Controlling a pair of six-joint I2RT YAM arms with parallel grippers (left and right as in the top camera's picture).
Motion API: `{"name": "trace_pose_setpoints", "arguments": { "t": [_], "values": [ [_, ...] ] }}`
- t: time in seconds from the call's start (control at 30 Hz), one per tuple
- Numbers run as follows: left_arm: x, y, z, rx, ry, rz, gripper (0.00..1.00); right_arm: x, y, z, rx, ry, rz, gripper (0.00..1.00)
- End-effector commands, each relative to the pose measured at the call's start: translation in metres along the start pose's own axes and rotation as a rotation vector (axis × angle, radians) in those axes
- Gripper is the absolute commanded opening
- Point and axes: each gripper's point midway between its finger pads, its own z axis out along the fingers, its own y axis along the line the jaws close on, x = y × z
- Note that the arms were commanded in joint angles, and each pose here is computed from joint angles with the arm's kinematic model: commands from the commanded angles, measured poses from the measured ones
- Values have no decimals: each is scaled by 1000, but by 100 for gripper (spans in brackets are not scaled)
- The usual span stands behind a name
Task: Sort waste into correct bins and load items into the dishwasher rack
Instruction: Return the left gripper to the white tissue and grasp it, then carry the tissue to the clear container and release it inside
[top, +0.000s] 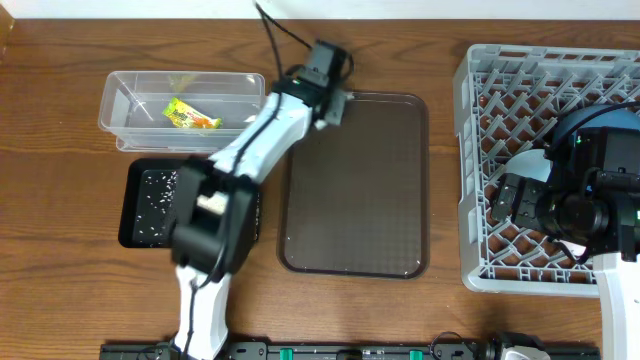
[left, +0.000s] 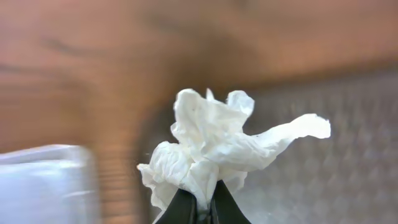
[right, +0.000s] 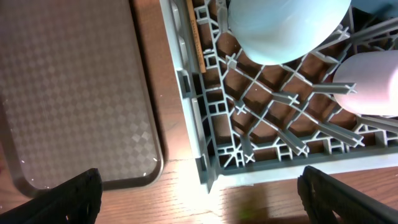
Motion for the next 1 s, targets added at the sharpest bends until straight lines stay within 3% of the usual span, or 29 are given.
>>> {"name": "trace_pose_setpoints", "arguments": {
  "t": [0.0, 0.17, 0.43, 0.6, 0.73, 0.97],
  "values": [
    [-47, 72, -63, -233, -173, -178, 6, 1, 1, -1, 5, -4, 1, 99],
    [-41, 136, -85, -330, -168, -355, 7, 1, 1, -1, 6, -4, 1, 99],
    [18, 218, -75, -455, -9, -702, 9, 1, 1, -1, 6, -4, 1, 99],
    [28, 227, -64, -403, 34, -769, 17, 1, 1, -1, 6, -4, 1, 99],
    [29, 226, -63, -383, 41, -776, 34, 1, 1, -1, 6, -4, 1, 99],
    [36, 224, -65, -391, 71, -772, 38, 1, 1, -1, 6, -4, 1, 99]
  ]
}}
